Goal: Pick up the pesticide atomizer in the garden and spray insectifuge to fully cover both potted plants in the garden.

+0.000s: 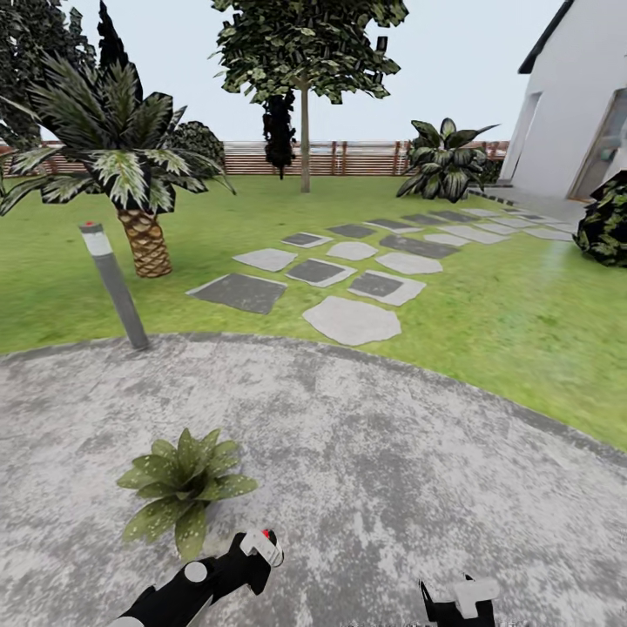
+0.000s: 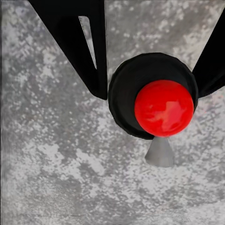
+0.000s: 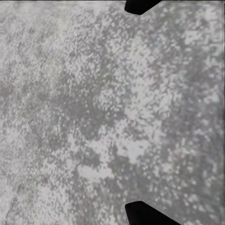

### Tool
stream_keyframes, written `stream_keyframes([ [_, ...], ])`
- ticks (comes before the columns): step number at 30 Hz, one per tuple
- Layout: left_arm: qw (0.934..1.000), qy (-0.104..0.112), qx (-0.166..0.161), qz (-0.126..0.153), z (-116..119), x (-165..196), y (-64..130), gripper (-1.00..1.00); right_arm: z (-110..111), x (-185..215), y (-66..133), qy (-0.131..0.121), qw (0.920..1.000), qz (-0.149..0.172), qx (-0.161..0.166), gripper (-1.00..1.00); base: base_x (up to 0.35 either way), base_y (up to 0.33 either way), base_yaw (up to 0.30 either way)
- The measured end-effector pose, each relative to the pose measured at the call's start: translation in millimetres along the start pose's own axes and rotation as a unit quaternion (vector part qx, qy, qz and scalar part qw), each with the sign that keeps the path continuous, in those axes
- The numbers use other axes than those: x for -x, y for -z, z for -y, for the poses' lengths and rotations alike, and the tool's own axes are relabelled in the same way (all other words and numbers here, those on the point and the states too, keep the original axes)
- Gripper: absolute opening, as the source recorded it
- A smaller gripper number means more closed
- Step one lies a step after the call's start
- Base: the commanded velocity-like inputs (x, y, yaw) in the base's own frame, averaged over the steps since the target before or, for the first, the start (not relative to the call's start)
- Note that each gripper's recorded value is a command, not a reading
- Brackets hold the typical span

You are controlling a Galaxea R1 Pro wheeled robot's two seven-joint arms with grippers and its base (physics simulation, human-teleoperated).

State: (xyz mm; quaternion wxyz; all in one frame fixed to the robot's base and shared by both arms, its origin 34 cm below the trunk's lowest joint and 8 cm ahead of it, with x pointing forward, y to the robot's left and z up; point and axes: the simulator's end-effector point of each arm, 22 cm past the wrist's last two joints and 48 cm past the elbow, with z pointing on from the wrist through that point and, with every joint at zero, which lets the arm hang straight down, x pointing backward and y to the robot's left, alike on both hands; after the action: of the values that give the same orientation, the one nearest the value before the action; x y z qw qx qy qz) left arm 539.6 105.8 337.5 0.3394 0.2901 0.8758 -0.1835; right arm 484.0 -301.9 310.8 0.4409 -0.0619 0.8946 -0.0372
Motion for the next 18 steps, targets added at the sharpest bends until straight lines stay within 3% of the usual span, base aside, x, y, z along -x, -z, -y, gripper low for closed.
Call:
stream_keyframes([
  [18,1.0,-0.001,-0.003,-0.004,3.8,-5.5,0.5,-1.0,1.3,-0.1,0.0,0.0,1.0,0.0,-0.001,1.0,0.0,0.0,-0.3],
])
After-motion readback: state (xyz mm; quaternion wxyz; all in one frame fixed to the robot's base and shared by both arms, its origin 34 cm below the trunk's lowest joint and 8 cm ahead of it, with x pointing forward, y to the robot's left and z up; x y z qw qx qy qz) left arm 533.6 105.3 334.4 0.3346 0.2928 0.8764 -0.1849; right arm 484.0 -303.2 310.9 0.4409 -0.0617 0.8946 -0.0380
